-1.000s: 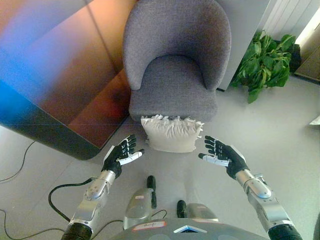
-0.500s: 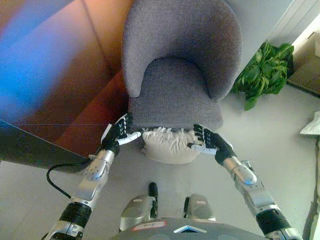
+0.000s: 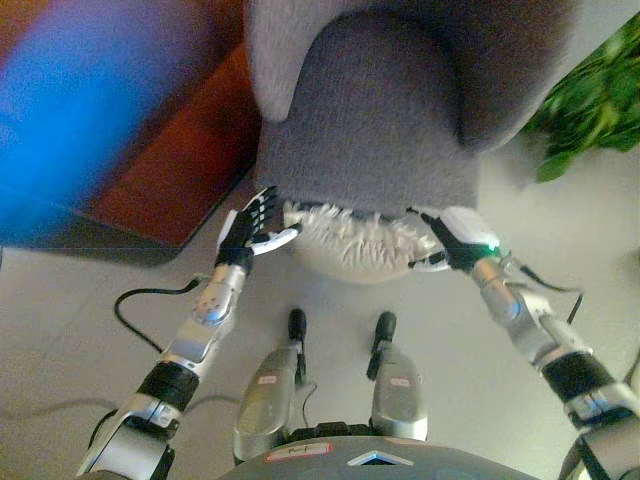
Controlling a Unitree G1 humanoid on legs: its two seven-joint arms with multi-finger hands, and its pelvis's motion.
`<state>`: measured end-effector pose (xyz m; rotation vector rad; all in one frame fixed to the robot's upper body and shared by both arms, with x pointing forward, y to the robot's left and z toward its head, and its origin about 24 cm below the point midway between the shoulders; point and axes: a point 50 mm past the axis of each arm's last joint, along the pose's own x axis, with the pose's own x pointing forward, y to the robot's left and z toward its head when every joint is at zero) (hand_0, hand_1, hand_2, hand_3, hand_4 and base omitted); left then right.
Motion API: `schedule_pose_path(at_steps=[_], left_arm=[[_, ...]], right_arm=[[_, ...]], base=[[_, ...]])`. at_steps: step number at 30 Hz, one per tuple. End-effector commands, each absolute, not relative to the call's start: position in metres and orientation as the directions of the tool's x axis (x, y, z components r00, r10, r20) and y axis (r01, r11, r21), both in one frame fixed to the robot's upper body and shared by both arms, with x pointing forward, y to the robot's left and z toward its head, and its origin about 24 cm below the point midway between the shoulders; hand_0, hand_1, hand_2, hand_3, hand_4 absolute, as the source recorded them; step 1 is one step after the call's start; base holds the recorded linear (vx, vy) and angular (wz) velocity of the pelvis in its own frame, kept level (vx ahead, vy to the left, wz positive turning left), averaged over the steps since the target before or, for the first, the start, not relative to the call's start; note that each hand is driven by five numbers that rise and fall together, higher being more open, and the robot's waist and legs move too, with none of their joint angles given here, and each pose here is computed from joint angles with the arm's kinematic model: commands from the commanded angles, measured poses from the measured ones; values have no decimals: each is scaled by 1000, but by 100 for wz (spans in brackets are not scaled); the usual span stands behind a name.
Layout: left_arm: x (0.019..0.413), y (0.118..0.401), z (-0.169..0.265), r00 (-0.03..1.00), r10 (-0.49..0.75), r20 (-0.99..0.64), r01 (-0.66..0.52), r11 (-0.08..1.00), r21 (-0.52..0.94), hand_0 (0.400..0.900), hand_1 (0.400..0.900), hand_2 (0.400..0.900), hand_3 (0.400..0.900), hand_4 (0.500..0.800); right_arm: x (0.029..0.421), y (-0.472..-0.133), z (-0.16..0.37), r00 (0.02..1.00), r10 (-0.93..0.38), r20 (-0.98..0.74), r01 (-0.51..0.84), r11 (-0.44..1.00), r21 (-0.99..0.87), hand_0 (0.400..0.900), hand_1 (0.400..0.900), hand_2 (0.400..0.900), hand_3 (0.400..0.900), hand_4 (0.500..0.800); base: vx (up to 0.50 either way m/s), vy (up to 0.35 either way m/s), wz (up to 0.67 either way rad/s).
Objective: Pick up the pillow and put it on the sofa.
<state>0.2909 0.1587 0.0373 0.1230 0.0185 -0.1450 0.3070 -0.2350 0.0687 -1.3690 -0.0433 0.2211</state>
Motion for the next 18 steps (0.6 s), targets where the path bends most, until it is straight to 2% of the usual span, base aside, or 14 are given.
schedule_pose_path(at_steps=[1, 12, 18], left_arm=[[317, 137, 107, 944, -161, 287, 151, 987, 58, 900, 900, 900, 900, 800], [352, 118, 160, 894, -63, 444, 17, 994, 106, 900, 900, 900, 900, 800], [367, 107, 191, 867, -55, 495, -5, 993, 119, 900, 900, 900, 900, 800]], right_arm=[[333, -218, 122, 956, 270, 114, 76, 145, -987, 900, 900, 900, 900, 800], [371, -208, 162, 936, 196, 292, 266, 150, -952, 900, 900, 900, 900, 800], [391, -203, 203, 899, 121, 420, 392, 202, -898, 900, 900, 900, 900, 800]], base=[[-156, 1, -3], [-127, 40, 3], [-68, 47, 2]])
